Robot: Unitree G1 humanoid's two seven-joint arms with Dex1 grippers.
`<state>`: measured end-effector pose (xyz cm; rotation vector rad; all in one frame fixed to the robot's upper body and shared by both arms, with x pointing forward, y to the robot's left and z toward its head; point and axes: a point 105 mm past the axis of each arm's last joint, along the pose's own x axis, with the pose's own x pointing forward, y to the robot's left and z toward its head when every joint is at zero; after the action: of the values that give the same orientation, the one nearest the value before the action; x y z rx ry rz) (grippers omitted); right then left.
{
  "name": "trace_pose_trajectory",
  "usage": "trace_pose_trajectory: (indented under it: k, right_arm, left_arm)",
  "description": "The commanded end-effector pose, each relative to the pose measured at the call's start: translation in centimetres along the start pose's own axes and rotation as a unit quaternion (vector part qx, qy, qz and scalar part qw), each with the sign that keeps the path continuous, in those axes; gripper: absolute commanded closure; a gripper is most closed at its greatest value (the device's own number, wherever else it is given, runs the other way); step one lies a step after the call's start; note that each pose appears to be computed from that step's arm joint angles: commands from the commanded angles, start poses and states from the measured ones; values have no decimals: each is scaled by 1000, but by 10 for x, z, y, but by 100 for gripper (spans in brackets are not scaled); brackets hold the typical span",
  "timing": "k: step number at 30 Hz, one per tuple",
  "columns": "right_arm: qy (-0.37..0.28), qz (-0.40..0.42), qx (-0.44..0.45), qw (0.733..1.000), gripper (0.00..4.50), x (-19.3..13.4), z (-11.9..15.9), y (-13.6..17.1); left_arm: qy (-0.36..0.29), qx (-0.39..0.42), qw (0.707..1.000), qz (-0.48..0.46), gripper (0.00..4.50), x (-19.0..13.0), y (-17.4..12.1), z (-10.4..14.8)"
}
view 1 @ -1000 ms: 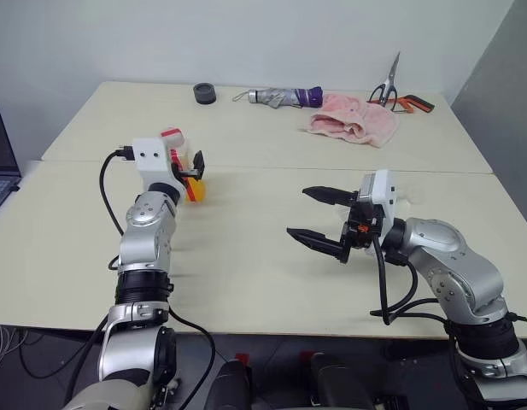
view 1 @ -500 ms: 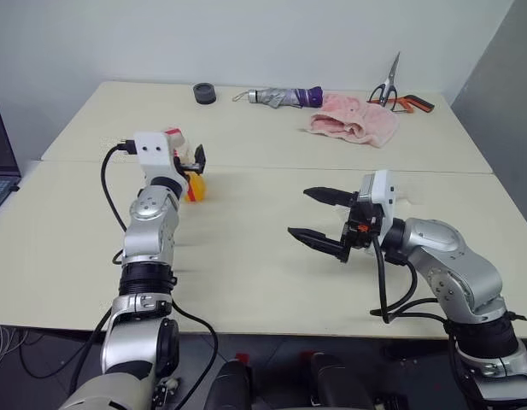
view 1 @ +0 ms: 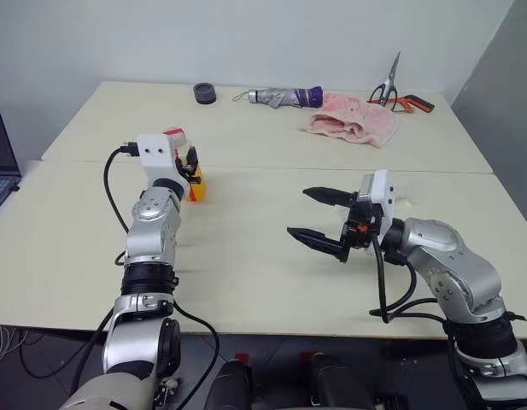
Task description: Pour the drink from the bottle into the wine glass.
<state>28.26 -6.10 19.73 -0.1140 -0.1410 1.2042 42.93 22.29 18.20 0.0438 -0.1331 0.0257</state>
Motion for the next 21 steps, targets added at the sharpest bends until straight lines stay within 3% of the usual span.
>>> trace_pose_trajectory:
  k: [1,9,15,21]
  right_arm:
    - [-18,-8,-33,999,0,0,13,-2]
    - [-5,-47,-36,998,0,-19,12,-4]
    - [14,-83,-35,996,0,-35,11,-3]
    - [11,-105,-39,994,0,-36,15,-1]
  left_arm:
    - [-43,33,998,-31,260,-5,-8,19]
    - [-48,9,973,-226,260,-26,-65,27]
    - [-37,9,899,-437,261,-59,-125,28]
    - [-38,16,858,-512,261,-66,-144,33]
